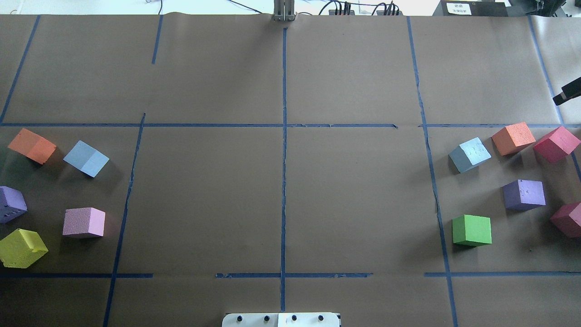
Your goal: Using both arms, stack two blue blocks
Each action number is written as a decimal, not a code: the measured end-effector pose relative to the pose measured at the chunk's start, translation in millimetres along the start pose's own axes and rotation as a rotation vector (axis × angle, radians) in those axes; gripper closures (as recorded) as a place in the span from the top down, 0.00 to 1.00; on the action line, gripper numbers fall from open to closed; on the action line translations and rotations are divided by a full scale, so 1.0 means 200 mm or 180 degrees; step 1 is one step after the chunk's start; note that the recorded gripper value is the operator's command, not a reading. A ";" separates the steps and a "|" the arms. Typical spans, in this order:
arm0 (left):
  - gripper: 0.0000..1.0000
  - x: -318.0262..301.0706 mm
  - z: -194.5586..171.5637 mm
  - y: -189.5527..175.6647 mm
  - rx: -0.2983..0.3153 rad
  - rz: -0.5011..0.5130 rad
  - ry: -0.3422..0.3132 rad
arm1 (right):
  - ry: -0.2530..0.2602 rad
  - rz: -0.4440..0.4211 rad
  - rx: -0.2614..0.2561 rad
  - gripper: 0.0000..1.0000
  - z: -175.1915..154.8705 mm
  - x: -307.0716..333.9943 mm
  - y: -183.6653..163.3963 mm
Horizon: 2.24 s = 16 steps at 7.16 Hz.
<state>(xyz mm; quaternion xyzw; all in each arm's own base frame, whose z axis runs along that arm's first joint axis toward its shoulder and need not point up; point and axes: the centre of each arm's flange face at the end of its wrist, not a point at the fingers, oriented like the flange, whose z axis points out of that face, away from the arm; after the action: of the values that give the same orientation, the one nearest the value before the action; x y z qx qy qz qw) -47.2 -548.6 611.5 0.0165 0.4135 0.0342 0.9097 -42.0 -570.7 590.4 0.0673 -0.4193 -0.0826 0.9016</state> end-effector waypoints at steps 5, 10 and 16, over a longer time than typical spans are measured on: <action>1.00 0.06 -0.08 0.00 0.0096 0.0123 0.0005 | 0.0019 0.0085 0.0028 1.00 -0.04 0.08 0.14; 1.00 0.01 -0.01 0.09 0.0114 0.0195 0.0029 | 0.0029 0.0109 -0.0101 1.00 -0.08 -0.05 0.02; 1.00 -0.01 0.02 0.18 0.0223 0.0293 0.0166 | -0.0035 -0.0014 -0.0105 1.00 0.10 -0.87 0.10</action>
<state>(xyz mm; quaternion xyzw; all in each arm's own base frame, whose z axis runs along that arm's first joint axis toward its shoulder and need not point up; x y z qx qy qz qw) -46.6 -512.8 617.1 0.0665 0.4368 0.0619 0.8949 -165.1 -515.8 478.0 0.0530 -0.4228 -0.0919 0.9000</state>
